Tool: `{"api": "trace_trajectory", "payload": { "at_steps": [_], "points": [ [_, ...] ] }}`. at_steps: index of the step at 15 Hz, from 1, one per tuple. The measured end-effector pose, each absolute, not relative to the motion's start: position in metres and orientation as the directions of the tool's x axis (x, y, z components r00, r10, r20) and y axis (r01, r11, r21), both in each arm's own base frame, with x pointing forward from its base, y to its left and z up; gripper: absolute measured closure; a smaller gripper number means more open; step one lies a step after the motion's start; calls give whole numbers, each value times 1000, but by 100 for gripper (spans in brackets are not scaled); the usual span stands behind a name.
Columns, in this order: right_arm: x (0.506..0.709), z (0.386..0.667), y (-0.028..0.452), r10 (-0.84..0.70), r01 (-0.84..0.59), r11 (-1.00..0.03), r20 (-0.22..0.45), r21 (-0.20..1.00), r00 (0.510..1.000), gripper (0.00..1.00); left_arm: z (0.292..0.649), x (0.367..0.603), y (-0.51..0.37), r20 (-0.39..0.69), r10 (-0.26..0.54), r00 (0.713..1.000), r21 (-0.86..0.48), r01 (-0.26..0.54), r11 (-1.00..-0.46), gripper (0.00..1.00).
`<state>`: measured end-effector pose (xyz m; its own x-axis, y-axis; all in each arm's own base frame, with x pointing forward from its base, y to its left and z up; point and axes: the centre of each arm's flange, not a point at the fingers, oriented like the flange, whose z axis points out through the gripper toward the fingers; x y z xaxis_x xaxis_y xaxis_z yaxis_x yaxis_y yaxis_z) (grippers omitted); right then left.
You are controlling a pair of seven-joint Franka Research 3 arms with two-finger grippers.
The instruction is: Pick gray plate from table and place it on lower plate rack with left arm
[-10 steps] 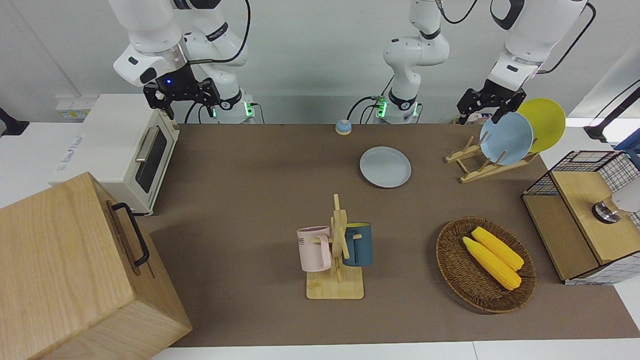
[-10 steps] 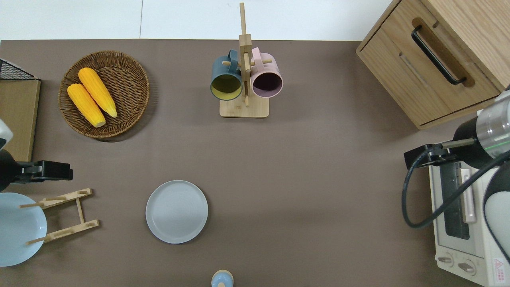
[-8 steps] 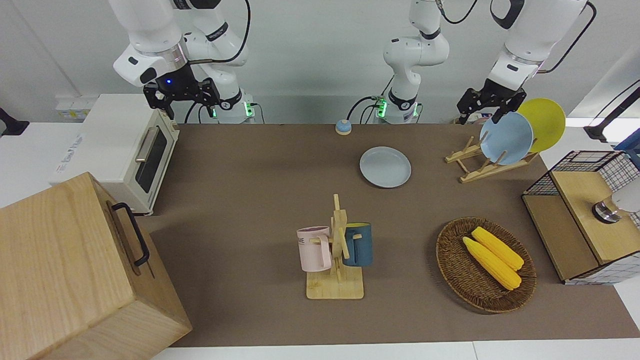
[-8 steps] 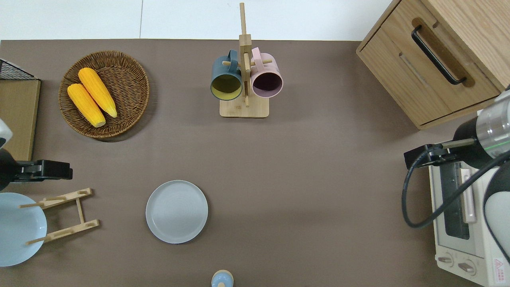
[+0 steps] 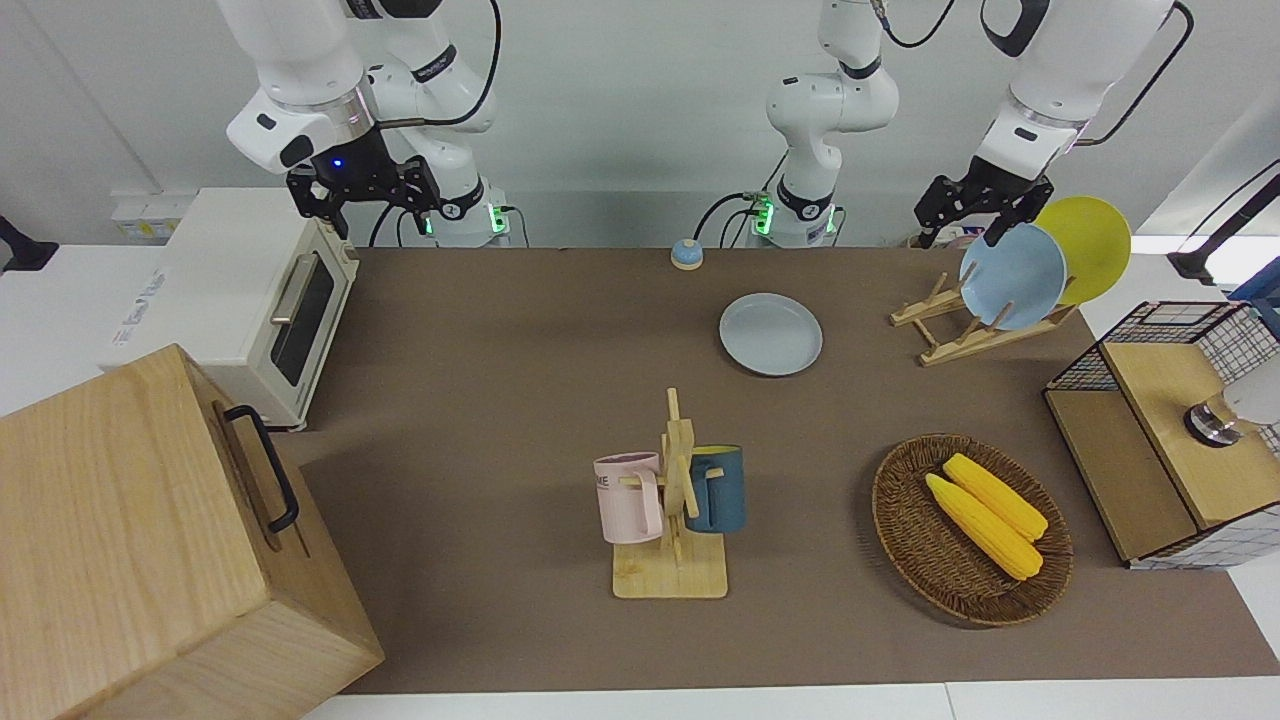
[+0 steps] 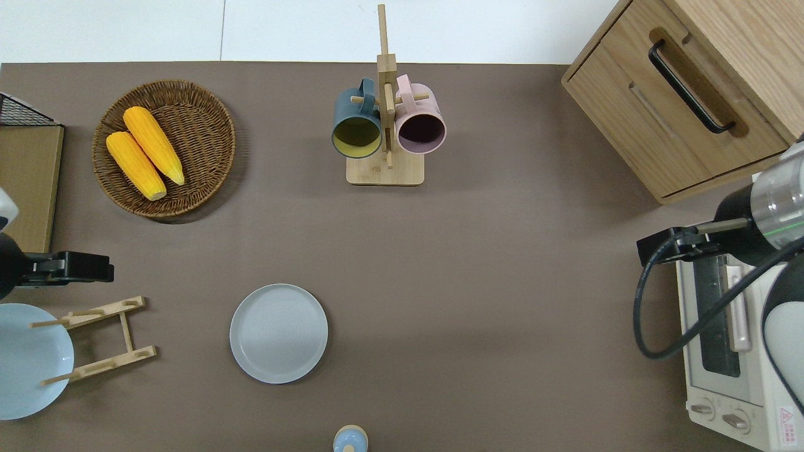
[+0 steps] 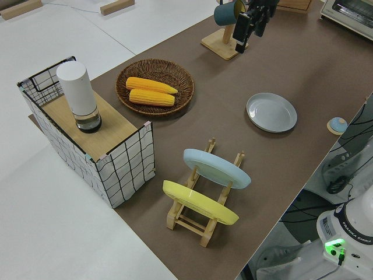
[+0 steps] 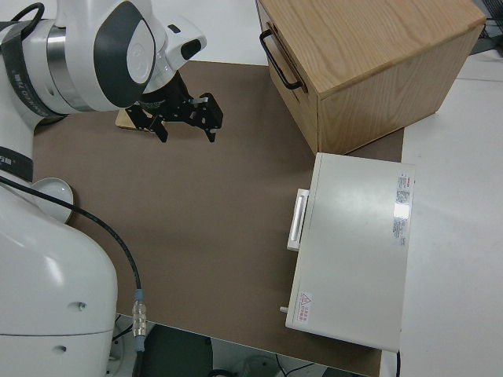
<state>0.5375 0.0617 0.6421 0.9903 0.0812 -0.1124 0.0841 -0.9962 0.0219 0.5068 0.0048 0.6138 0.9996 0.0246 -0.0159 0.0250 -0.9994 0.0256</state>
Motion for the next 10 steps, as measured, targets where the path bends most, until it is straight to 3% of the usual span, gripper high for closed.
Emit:
{"api": "trace_trajectory", "payload": {
  "at_steps": [10],
  "points": [
    [537, 642, 62, 81, 84, -996, -112, 22, 990, 1, 610, 505, 5, -46, 31, 998, 25, 32, -999, 0]
  ]
}}
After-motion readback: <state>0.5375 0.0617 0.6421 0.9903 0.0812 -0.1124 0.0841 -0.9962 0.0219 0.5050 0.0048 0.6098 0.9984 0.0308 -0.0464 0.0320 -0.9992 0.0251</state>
